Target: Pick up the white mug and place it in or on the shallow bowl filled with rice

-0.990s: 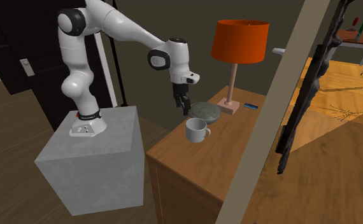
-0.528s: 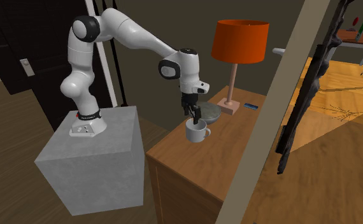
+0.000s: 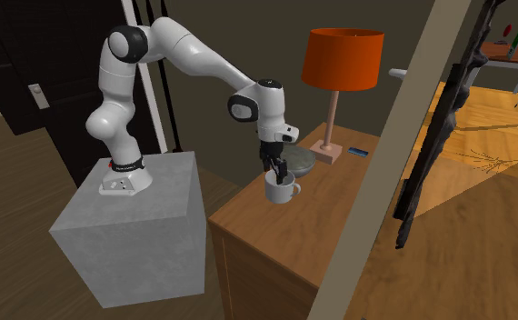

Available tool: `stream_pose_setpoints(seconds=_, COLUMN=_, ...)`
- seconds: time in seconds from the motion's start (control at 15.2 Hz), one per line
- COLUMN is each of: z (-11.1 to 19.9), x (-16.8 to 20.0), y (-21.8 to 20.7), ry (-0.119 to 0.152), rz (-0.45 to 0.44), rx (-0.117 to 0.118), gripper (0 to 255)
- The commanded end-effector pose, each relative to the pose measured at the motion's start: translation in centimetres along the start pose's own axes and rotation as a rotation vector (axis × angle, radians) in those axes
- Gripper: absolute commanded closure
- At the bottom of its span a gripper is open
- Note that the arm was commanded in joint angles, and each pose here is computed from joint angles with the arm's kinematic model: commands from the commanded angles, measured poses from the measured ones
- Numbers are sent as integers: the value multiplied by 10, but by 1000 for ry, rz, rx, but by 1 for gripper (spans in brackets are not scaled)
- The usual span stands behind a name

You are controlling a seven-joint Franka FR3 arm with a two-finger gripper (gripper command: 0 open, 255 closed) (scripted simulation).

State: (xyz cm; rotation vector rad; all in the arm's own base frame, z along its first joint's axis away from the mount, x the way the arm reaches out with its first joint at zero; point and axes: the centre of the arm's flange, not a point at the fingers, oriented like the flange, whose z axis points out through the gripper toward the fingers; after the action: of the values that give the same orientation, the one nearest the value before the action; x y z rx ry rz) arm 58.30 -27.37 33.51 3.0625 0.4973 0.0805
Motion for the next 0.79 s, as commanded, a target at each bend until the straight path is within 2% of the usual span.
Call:
stream_pose_setpoints(seconds=0.0, z=0, x=0, y=0, ry=0, rz=0, rx=0, gripper=0)
stream_pose_setpoints(seconds=0.2, z=0, x=0, y=0, ry=0, rz=0, rx=0, gripper=0)
stream_pose_setpoints(seconds=0.26, z=0, x=0, y=0, ry=0, rz=0, rx=0, gripper=255)
stream_pose_setpoints(seconds=0.73, z=0, x=0, y=0, ry=0, rz=0, rx=0, gripper=255)
